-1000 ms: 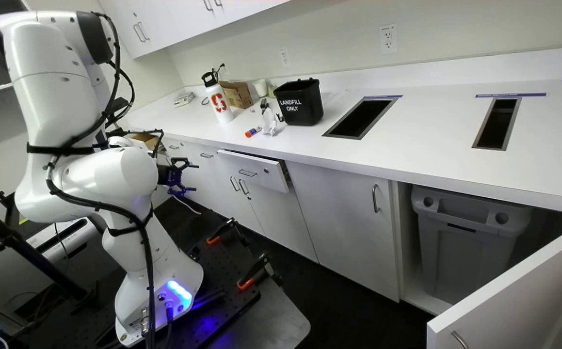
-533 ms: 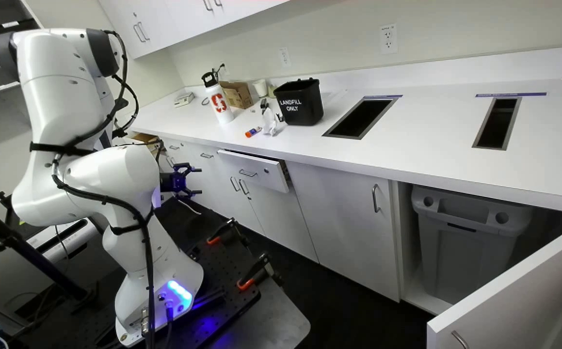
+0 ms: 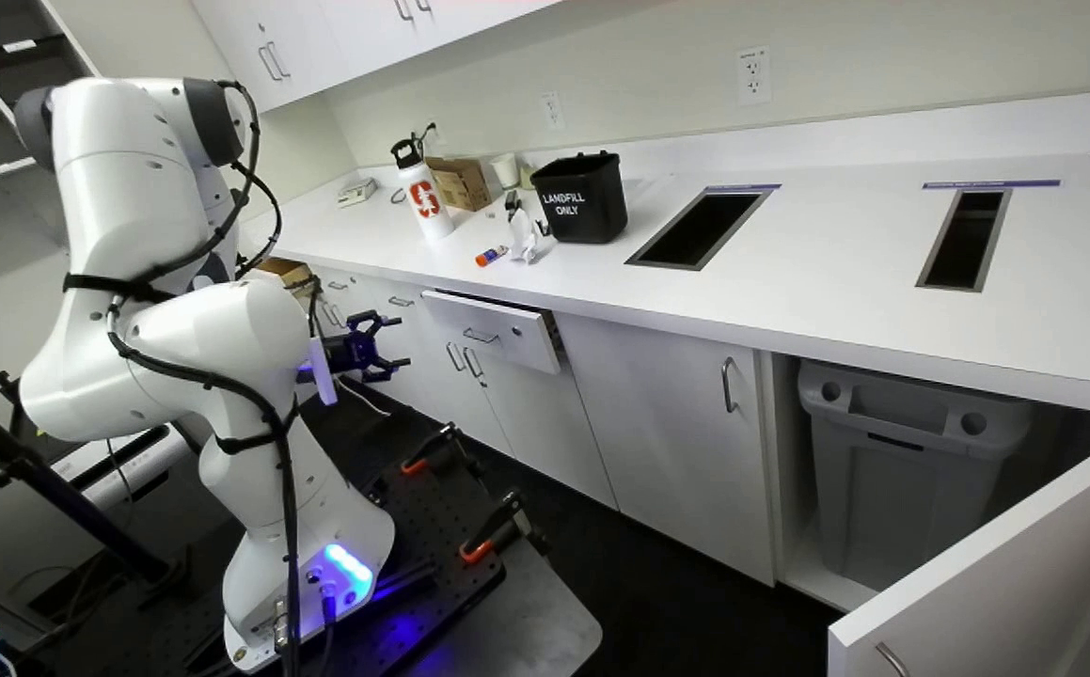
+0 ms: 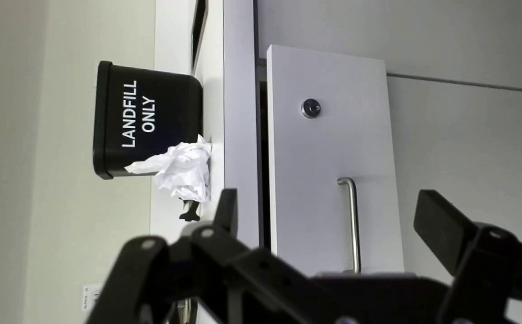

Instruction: Open the right drawer

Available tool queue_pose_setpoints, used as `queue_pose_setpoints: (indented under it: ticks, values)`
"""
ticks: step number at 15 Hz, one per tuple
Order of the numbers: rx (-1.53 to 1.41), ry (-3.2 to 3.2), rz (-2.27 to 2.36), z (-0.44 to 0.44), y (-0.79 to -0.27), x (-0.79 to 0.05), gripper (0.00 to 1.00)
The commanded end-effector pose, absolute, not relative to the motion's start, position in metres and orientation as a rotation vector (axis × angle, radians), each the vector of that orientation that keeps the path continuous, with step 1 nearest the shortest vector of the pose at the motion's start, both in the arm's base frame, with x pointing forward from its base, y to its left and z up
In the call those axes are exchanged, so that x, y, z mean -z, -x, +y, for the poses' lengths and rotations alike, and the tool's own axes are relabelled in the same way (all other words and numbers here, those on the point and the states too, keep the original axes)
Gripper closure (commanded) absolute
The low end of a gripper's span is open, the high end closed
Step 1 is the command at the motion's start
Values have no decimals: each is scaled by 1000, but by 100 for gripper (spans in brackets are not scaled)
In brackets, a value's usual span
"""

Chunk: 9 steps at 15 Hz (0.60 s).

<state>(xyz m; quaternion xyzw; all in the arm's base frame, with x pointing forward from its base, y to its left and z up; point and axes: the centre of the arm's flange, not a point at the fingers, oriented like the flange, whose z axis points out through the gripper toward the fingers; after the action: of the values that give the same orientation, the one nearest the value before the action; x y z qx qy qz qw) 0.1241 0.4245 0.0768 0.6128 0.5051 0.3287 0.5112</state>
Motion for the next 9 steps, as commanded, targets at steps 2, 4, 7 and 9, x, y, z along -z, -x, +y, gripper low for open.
queue_pose_setpoints:
  ticks: [2, 4, 7, 9]
  values:
    - [-955, -1416, 1117, 430, -154, -15, 0]
    - [-1023, -1409, 1097, 429, -166, 4, 0]
    - [-1081, -1367, 1094, 436, -180, 29, 0]
    - [-1084, -1351, 1087, 442, -187, 41, 0]
